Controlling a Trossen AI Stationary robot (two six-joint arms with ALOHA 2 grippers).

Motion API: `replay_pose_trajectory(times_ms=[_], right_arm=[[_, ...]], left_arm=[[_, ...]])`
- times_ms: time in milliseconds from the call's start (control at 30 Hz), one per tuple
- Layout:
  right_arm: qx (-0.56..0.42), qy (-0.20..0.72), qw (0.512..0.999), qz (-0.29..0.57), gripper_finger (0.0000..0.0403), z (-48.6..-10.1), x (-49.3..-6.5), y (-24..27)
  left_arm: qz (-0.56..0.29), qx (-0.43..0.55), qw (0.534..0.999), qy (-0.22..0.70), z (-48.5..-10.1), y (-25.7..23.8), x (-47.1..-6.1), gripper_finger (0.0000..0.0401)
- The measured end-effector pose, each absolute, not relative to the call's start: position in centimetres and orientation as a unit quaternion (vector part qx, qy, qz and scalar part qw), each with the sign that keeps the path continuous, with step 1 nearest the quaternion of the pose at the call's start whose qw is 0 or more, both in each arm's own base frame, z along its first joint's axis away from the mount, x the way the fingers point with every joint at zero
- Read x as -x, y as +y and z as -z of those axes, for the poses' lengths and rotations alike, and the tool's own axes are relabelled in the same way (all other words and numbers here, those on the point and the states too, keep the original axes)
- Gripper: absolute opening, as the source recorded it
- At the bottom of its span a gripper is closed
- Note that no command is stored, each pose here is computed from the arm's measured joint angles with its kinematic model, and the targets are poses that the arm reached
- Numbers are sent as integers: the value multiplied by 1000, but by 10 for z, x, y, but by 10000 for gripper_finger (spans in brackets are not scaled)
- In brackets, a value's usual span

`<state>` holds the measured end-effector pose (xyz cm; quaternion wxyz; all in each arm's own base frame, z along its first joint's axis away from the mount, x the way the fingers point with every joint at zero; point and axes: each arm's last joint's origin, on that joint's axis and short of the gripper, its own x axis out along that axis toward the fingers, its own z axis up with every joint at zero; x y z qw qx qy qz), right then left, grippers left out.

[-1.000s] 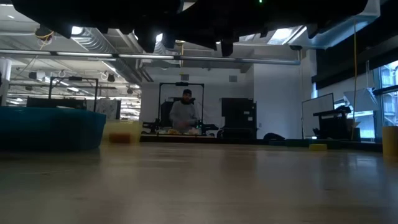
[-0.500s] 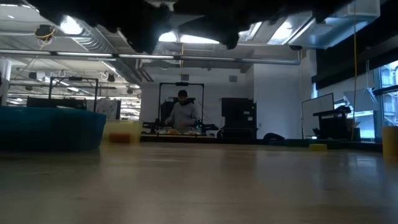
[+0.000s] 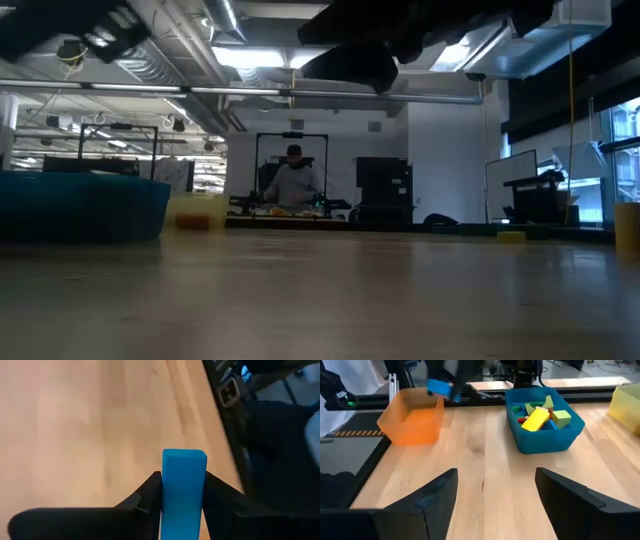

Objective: Sort blocks by size
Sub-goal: Put the blue block into the orange bin

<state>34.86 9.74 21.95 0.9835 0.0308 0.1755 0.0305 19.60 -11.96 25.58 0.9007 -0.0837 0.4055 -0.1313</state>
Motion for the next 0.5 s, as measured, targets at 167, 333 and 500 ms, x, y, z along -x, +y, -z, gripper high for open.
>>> replay_pose_trajectory(times_ms=[167,333,500], right_arm=[[-55,188,980,-24,268,-214,-350,98],[-81,204,975,-22,269,-200,-354,100],[-111,210,971,-20,269,-196,-355,100]], left_arm=[[135,146,880,432,-255,-146,-177,92],[133,187,854,466,-246,-174,-158,92],[112,210,827,509,-228,-200,-145,92]])
